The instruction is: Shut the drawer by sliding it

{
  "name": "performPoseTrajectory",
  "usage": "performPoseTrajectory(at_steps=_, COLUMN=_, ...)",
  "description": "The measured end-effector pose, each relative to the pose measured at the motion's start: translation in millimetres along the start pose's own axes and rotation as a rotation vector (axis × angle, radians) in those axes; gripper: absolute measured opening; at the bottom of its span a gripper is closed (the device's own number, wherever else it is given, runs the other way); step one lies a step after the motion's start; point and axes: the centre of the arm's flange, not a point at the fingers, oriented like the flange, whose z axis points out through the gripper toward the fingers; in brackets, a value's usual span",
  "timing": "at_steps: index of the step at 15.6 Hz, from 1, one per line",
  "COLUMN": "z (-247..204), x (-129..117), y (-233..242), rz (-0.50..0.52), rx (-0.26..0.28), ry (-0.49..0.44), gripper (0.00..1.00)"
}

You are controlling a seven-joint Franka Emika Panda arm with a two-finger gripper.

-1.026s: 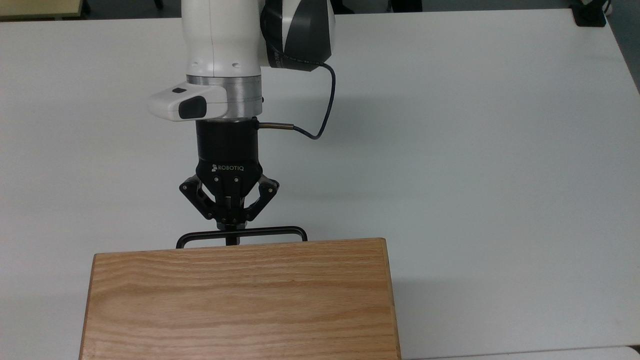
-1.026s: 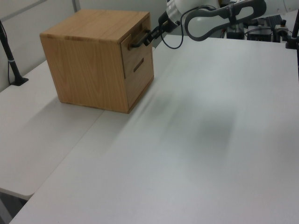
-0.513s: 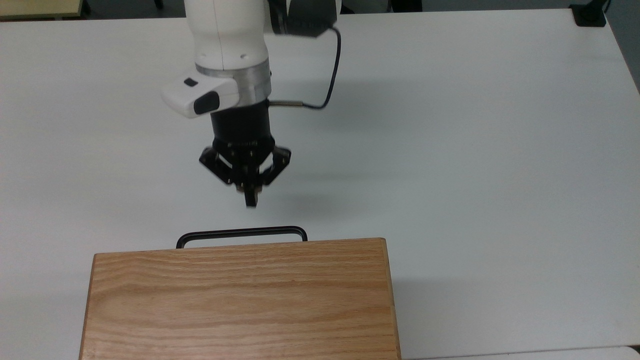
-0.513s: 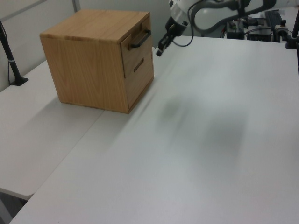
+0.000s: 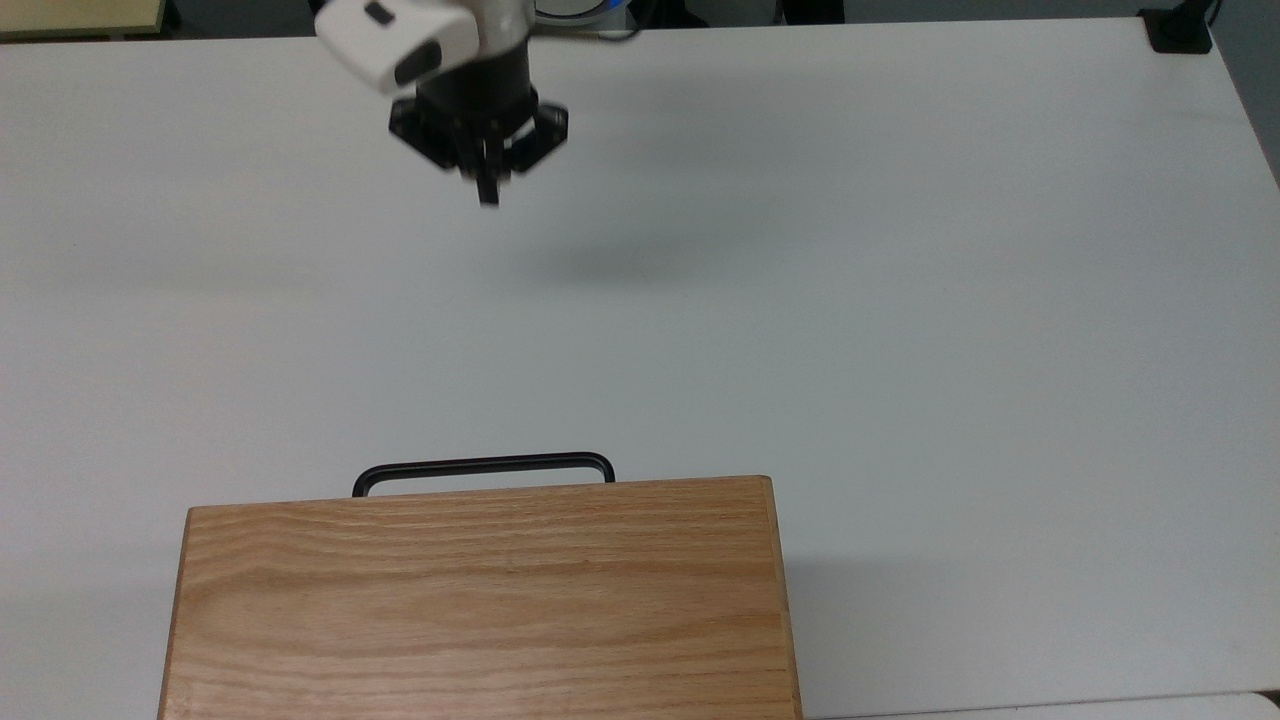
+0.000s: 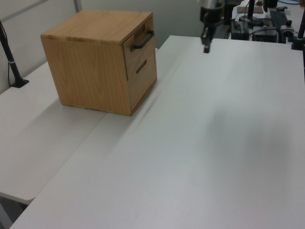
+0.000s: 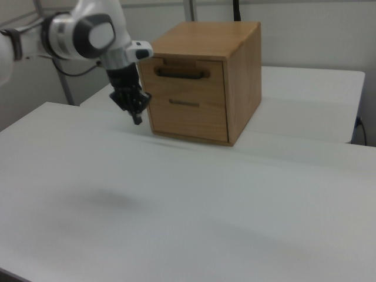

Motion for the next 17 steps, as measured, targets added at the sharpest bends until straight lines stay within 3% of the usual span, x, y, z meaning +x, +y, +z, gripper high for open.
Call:
performPoseTrajectory(at_steps=7, z=-50, x=-63, y=-10, rz=-0.048, rx=-0.012, ry=-0.078, gripper=0.04)
performPoseTrajectory(at_steps=11, z=-60, x=-74, y=-8, rz=-0.048, rx=-0.010, ry=-0.069, gripper=0.09)
performPoseTrajectory(at_steps=12, z=-59, x=-74, y=-8, rz=-0.048, rx=-0.010, ry=-0.071, gripper=0.13)
performPoseTrajectory(at_steps=17, z=-57, x=-74, y=-7, rz=-0.045, rx=-0.010, ry=-0.074, gripper=0.60)
